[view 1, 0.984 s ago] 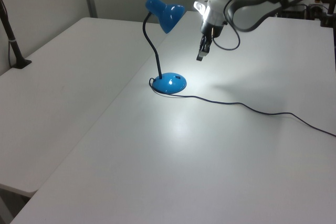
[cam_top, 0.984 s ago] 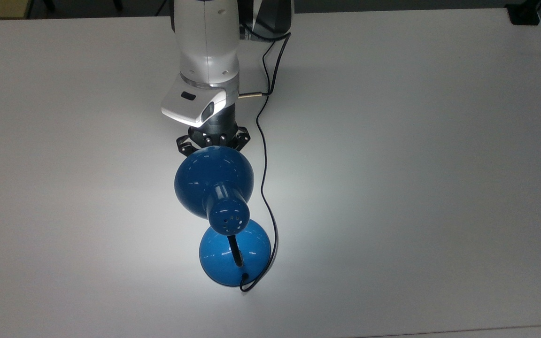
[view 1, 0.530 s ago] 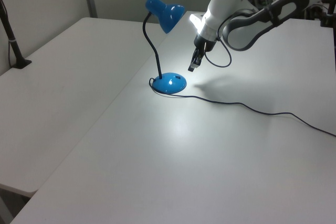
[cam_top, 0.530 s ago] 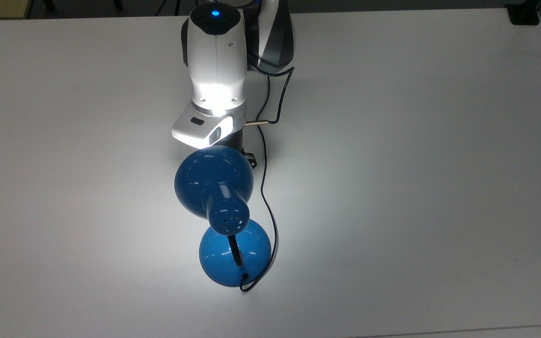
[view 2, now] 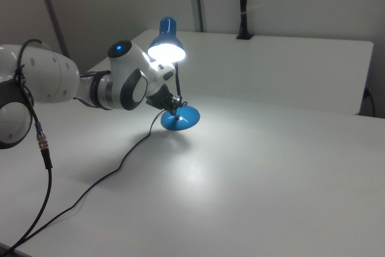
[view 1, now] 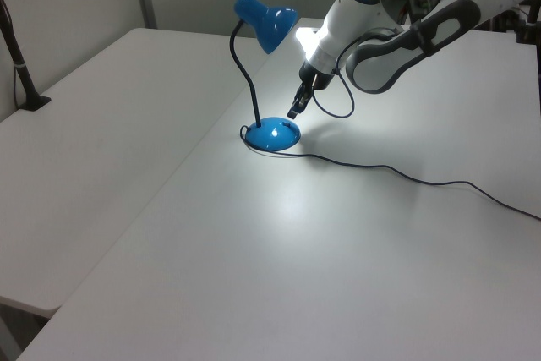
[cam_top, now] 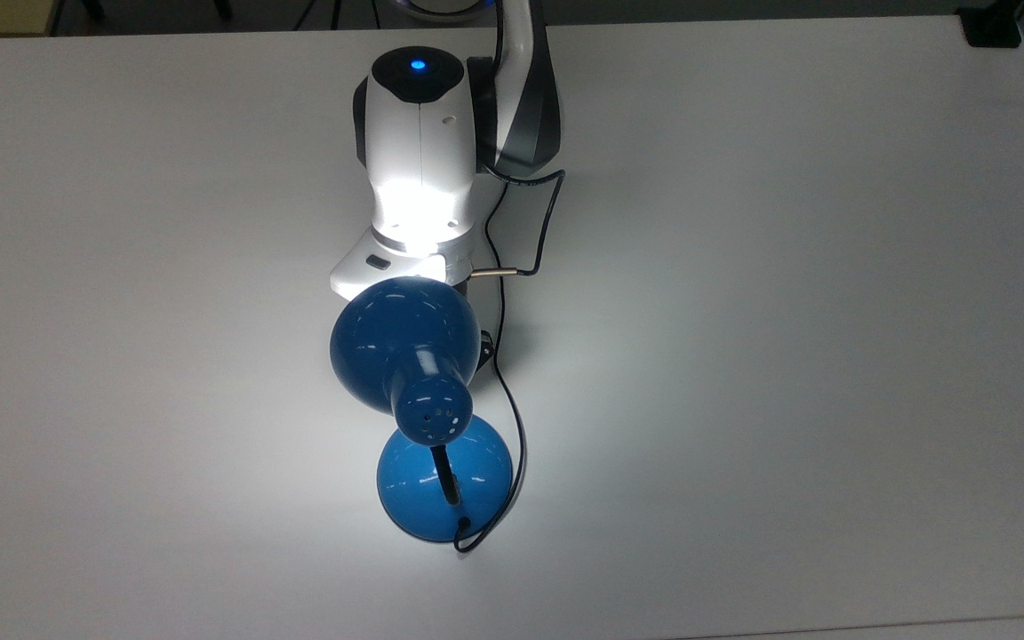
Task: Turn off the lamp
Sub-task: 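Press the switch on the lamp base with the gripper fingers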
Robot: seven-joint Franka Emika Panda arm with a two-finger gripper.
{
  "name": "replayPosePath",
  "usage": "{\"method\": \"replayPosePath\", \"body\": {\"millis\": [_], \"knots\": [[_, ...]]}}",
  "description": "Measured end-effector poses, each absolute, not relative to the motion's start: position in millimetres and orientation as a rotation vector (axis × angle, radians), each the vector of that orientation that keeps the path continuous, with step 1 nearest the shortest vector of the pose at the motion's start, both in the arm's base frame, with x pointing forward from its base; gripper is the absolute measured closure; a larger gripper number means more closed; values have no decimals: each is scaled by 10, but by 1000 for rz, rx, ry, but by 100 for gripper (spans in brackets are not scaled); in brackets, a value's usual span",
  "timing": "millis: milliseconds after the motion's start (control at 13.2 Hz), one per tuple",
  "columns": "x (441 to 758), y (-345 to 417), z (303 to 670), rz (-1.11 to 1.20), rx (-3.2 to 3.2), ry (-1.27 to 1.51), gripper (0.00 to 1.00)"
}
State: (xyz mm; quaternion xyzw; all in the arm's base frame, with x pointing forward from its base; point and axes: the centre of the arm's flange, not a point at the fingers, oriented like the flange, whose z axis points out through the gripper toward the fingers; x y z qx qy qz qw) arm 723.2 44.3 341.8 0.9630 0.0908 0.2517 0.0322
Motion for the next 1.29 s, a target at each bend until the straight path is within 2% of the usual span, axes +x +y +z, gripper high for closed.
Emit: {"method": "replayPosePath", "body": {"millis": [1287], "knots": [[7283,481,3250,754,2973,267,99]]}}
